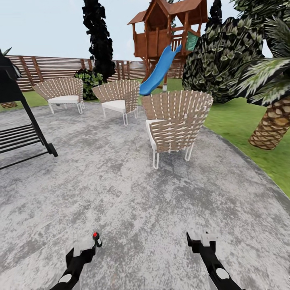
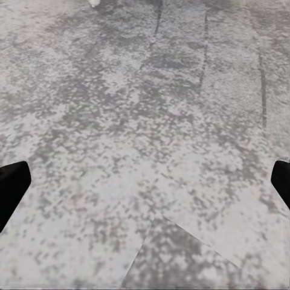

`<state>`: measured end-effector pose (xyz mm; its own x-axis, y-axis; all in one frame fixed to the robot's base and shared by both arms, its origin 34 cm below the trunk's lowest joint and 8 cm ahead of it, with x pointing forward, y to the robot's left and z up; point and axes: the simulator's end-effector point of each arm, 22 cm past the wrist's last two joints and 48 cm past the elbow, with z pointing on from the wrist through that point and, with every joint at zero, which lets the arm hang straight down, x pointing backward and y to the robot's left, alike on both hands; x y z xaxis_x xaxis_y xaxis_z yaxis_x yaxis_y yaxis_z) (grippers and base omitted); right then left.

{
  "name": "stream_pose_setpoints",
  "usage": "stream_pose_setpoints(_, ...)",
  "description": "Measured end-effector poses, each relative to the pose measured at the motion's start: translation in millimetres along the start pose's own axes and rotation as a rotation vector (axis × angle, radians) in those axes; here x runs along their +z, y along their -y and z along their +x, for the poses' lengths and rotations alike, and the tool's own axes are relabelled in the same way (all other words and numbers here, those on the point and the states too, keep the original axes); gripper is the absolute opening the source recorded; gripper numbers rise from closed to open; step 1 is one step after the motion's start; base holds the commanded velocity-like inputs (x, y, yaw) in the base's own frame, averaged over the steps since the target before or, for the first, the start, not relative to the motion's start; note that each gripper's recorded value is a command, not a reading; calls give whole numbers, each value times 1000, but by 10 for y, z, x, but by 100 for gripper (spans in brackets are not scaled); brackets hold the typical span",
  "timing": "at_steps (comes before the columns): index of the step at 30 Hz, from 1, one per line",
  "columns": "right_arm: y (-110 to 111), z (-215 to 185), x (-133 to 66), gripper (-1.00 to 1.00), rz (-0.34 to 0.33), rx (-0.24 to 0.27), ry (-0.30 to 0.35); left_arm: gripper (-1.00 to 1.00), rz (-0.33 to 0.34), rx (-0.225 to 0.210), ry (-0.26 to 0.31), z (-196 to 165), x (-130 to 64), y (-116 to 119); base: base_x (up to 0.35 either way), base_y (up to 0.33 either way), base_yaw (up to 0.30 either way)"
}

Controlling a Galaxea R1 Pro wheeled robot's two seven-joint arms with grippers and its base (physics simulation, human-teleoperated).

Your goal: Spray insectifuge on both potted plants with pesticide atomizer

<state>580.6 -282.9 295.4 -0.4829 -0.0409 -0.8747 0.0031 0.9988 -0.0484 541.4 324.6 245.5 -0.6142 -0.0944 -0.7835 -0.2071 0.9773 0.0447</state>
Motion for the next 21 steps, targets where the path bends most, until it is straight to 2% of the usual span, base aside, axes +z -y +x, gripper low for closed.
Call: stream_pose_setpoints(21,-23,662,35,100,-3,-3,-119,100,1,36,-113,634,77,5,0,0,0)
